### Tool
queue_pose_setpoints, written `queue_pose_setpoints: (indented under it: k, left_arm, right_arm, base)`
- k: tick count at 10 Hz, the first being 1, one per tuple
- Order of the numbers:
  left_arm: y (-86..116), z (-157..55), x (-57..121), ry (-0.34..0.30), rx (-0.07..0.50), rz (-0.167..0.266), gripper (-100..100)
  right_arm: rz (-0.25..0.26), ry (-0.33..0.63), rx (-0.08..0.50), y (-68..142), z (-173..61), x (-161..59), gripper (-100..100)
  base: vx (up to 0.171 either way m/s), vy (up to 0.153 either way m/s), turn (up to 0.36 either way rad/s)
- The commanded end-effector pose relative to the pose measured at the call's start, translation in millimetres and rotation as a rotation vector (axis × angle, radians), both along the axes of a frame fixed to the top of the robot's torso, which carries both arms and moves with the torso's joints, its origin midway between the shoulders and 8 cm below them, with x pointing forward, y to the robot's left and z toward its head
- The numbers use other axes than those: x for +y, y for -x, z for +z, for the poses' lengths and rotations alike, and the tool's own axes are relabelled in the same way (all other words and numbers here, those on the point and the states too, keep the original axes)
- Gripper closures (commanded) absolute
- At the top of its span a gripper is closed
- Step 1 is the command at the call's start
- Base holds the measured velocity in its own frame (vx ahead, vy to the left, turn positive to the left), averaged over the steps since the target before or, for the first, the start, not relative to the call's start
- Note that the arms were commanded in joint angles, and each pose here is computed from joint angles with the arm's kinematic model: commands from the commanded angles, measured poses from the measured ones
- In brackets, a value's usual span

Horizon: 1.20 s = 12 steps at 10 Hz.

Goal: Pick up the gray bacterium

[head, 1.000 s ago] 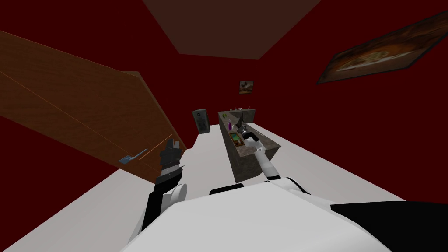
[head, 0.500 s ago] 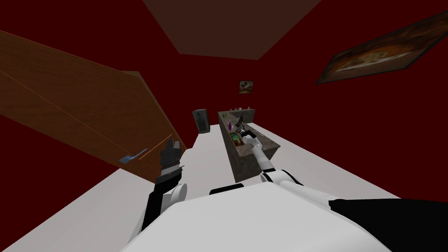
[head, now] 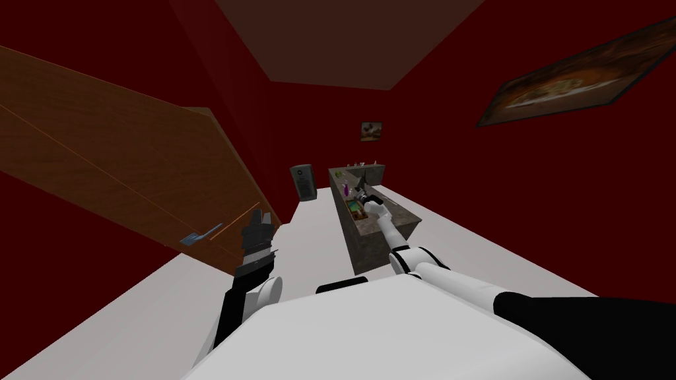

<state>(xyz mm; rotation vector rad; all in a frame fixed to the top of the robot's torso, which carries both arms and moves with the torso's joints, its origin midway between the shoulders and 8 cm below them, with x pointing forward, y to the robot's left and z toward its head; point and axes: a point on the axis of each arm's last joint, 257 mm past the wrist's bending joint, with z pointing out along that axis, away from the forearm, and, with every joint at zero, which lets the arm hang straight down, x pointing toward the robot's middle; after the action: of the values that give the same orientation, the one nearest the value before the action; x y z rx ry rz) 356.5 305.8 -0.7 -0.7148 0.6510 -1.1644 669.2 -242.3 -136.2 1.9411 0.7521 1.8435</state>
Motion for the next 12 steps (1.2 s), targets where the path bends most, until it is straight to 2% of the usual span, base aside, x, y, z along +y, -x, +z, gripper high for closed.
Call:
queue_pose_setpoints:
  k: [1, 2, 4, 5, 6, 7, 8, 9, 11, 12]
  left_arm:
    - [0.0, 0.0, 0.0, 0.000, 0.000, 0.000, 0]
    - [0.0, 0.0, 0.0, 0.000, 0.000, 0.000, 0]
    - [0.0, 0.0, 0.0, 0.000, 0.000, 0.000, 0]
    - [0.0, 0.0, 0.0, 0.000, 0.000, 0.000, 0]
    - [0.0, 0.0, 0.0, 0.000, 0.000, 0.000, 0]
    - [0.0, 0.0, 0.0, 0.000, 0.000, 0.000, 0]
    - [0.0, 0.0, 0.0, 0.000, 0.000, 0.000, 0]
    - [0.0, 0.0, 0.0, 0.000, 0.000, 0.000, 0]
    - [0.0, 0.0, 0.0, 0.000, 0.000, 0.000, 0]
    - [0.0, 0.0, 0.0, 0.000, 0.000, 0.000, 0]
  right_arm:
    - [0.004, -0.034, 0.051, -3.6, -17.2, 3.3, -100]
    - [0.021, -0.092, 0.075, -10.9, -12.6, 11.2, -100]
    - [0.014, -0.094, 0.115, -10.5, -32.7, 8.8, -100]
    - [0.028, -0.152, 0.145, -17.1, -30.2, 16.6, -100]
    - [0.022, -0.154, 0.173, -15.9, -44.5, 14.7, -100]
    - [0.036, -0.209, 0.196, -21.9, -38.7, 22.8, -100]
    - [0.028, -0.212, 0.230, -19.9, -56.0, 20.7, -100]
    - [0.039, -0.267, 0.260, -24.6, -53.8, 28.2, -100]
    - [0.030, -0.270, 0.296, -21.6, -71.9, 26.0, -100]
    - [0.040, -0.323, 0.323, -25.6, -68.4, 33.5, -100]
  base:
    - [-0.014, -0.025, 0.005]
    - [-0.024, -0.032, -0.002]
    - [-0.014, -0.019, 0.004]
    - [-0.014, -0.024, -0.002]
    - [-0.016, -0.026, 0.009]
    - [-0.022, -0.034, 0.003]
    - [-0.017, -0.033, 0.007]
    - [-0.022, -0.041, 0.006]
    - [-0.017, -0.023, 0.004]
    - [-0.017, -0.020, 0.006]
